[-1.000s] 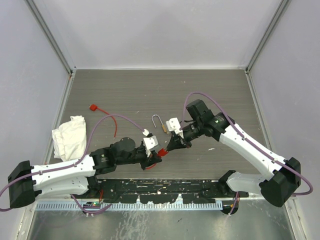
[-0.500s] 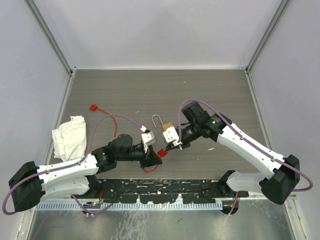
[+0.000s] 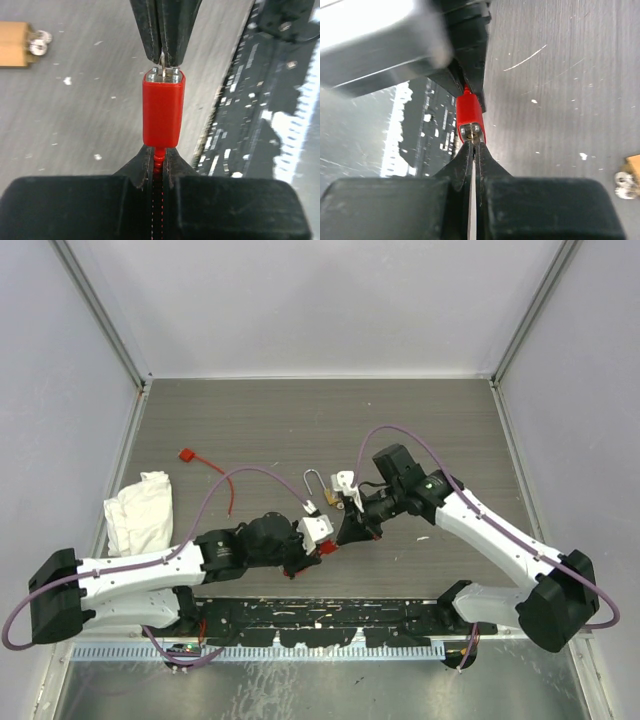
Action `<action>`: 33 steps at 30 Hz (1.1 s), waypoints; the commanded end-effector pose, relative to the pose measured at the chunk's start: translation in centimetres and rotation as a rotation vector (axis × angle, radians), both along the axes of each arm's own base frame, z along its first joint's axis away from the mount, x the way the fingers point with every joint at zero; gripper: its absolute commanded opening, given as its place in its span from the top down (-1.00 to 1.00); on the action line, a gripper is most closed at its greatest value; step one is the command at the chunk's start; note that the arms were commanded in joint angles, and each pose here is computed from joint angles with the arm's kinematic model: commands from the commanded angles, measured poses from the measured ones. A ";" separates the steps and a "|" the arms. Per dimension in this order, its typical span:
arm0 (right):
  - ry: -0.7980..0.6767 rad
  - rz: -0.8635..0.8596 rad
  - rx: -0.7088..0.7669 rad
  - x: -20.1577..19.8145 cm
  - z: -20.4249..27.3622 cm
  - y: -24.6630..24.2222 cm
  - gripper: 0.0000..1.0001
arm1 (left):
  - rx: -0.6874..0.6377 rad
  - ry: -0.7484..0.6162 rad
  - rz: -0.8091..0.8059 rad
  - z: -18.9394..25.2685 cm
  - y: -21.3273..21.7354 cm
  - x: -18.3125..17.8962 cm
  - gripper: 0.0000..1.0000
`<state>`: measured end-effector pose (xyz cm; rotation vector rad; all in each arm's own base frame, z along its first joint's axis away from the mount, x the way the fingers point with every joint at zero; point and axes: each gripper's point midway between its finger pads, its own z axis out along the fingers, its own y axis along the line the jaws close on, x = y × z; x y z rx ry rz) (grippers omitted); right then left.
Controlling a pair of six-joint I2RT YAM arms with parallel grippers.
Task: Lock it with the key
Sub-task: Lock the lock.
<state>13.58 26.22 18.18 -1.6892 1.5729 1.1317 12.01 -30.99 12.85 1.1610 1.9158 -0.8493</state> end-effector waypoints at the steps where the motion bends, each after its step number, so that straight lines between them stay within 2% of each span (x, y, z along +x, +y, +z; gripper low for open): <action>1: 0.309 0.019 0.112 -2.7 3.3 1.2 0.98 | 0.222 -0.355 0.142 1.6 3.2 5.3 1.00; 6: 0.107 0.002 0.068 -1.0 3.7 0.8 0.98 | 0.219 -0.301 0.075 0.9 4.1 4.5 1.00; 10: 0.137 -0.008 0.046 -1.0 3.9 1.5 0.98 | 0.259 -0.343 0.144 1.6 5.4 5.6 1.00; 11: 0.099 0.003 0.016 -1.0 3.4 1.6 0.98 | 0.230 -0.330 0.123 2.1 5.0 5.3 1.00; 13: -0.062 0.071 -0.010 -1.8 2.4 1.8 0.98 | 0.096 -0.227 0.028 3.2 3.3 3.4 1.00; 15: -0.259 0.172 0.015 -2.3 2.3 1.2 0.98 | -0.080 -0.012 -0.113 4.7 2.1 0.9 1.00; 17: -0.355 0.256 0.010 -2.1 2.3 0.9 0.98 | -0.215 0.197 -0.209 5.7 2.0 -0.7 1.00; 19: -0.397 0.269 0.024 -1.7 2.9 1.1 0.98 | -0.253 0.305 -0.274 5.9 2.0 -2.1 1.00; 20: -0.389 0.254 0.026 -1.5 3.4 1.3 0.98 | -0.213 0.318 -0.262 5.1 2.3 -2.0 1.00; 22: -0.301 0.192 0.036 -1.2 4.0 1.9 0.98 | -0.098 0.259 -0.170 3.9 3.2 -0.5 1.00; 23: -0.224 0.161 0.051 -1.2 4.3 2.0 0.98 | -0.018 0.161 -0.108 3.4 3.8 0.7 1.00; 24: -0.124 0.139 0.076 -1.4 4.8 2.0 0.98 | 0.093 0.012 -0.001 2.8 4.9 2.6 1.00; 25: -0.020 0.121 0.096 -1.5 5.0 1.8 0.98 | 0.219 -0.192 0.125 2.8 6.5 5.1 1.00; 27: 0.188 0.104 0.134 -2.0 5.3 1.5 0.98 | 0.316 -0.451 0.248 4.5 7.8 6.9 1.00; 28: 0.253 0.097 0.141 -2.1 5.2 1.3 0.98 | 0.340 -0.511 0.259 4.9 8.0 7.1 1.00; 30: 0.298 0.080 0.133 -2.1 4.7 1.0 0.98 | 0.375 -0.543 0.261 4.7 8.2 7.2 1.00; 32: 0.232 0.088 0.117 -2.3 4.3 0.5 0.98 | 0.370 -0.512 0.168 3.7 7.5 6.1 1.00; 33: 0.155 0.099 0.106 -2.3 4.3 0.2 0.98 | 0.329 -0.470 0.097 3.3 6.9 5.1 1.00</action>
